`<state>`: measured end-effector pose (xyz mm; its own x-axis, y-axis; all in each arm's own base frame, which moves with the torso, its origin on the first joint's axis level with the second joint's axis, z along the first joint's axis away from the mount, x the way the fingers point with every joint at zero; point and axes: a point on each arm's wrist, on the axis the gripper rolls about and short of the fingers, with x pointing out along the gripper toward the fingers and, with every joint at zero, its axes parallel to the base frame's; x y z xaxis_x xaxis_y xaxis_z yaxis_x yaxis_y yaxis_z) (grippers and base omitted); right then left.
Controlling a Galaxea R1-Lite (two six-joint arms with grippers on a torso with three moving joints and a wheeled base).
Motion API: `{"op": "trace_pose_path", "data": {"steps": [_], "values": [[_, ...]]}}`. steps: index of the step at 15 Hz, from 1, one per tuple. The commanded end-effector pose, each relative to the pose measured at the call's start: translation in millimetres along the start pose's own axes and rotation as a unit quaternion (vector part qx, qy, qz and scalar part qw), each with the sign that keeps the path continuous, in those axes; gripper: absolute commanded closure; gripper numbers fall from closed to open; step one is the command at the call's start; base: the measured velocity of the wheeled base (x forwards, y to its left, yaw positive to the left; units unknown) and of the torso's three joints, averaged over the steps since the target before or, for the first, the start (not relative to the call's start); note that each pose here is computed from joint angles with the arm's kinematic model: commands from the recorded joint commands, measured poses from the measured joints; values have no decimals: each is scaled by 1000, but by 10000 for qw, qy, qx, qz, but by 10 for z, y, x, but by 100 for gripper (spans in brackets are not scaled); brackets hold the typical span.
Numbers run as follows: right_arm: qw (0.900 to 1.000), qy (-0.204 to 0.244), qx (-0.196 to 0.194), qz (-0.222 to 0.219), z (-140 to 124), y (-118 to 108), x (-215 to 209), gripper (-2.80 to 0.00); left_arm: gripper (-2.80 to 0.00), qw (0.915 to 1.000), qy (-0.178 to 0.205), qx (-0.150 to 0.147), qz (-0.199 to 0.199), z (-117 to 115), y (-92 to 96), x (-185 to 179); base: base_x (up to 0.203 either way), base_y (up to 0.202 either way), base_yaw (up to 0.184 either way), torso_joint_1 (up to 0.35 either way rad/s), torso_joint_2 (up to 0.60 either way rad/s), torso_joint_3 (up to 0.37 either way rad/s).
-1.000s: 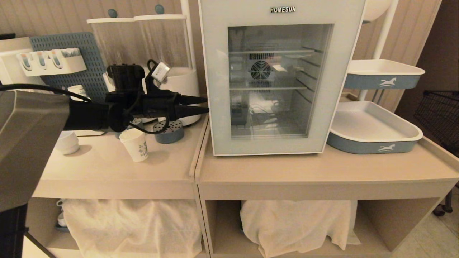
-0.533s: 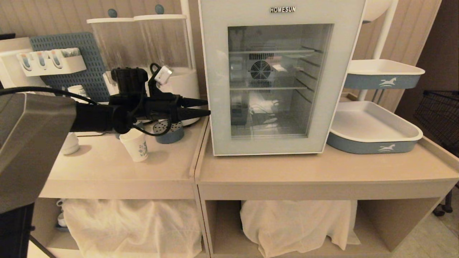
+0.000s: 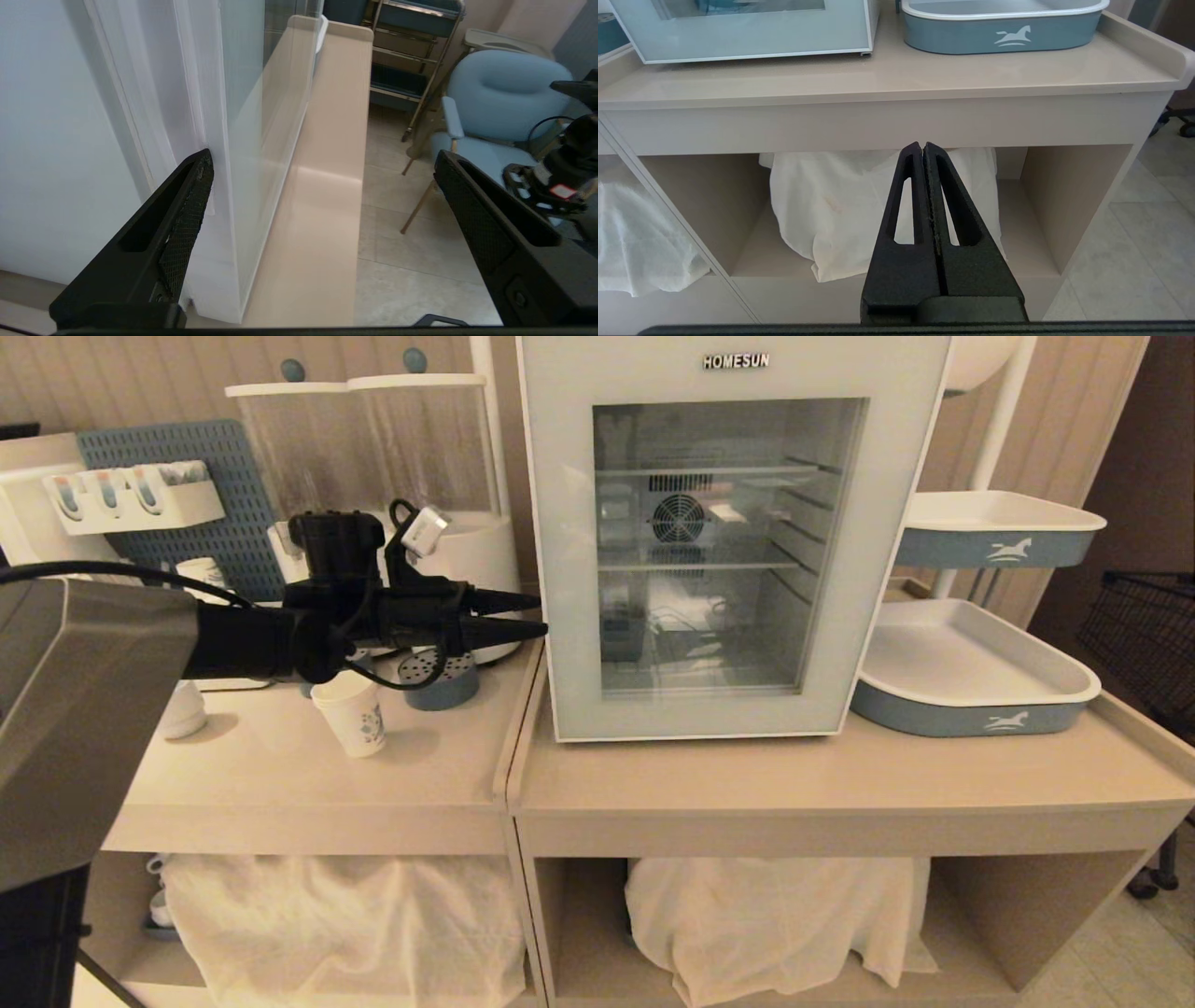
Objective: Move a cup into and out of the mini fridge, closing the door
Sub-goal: Open the freezer door
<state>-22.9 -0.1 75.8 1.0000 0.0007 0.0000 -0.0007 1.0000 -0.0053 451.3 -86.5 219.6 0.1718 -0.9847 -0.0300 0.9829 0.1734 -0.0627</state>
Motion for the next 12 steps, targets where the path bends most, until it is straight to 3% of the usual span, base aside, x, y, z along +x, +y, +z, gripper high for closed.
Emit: {"op": "trace_pose_path", "data": {"steps": [1, 12], "values": [[10000, -8, -3, 4, -1, 0, -1, 0, -280, 10000, -7, 11, -94, 22, -22, -1, 0, 0, 0, 0, 0, 0], [10000, -3, -4, -1, -1, 0, -2, 0, -280, 9991, 16, -160, -398, -21, -51, 15, 0, 0, 0, 0, 0, 0]]}}
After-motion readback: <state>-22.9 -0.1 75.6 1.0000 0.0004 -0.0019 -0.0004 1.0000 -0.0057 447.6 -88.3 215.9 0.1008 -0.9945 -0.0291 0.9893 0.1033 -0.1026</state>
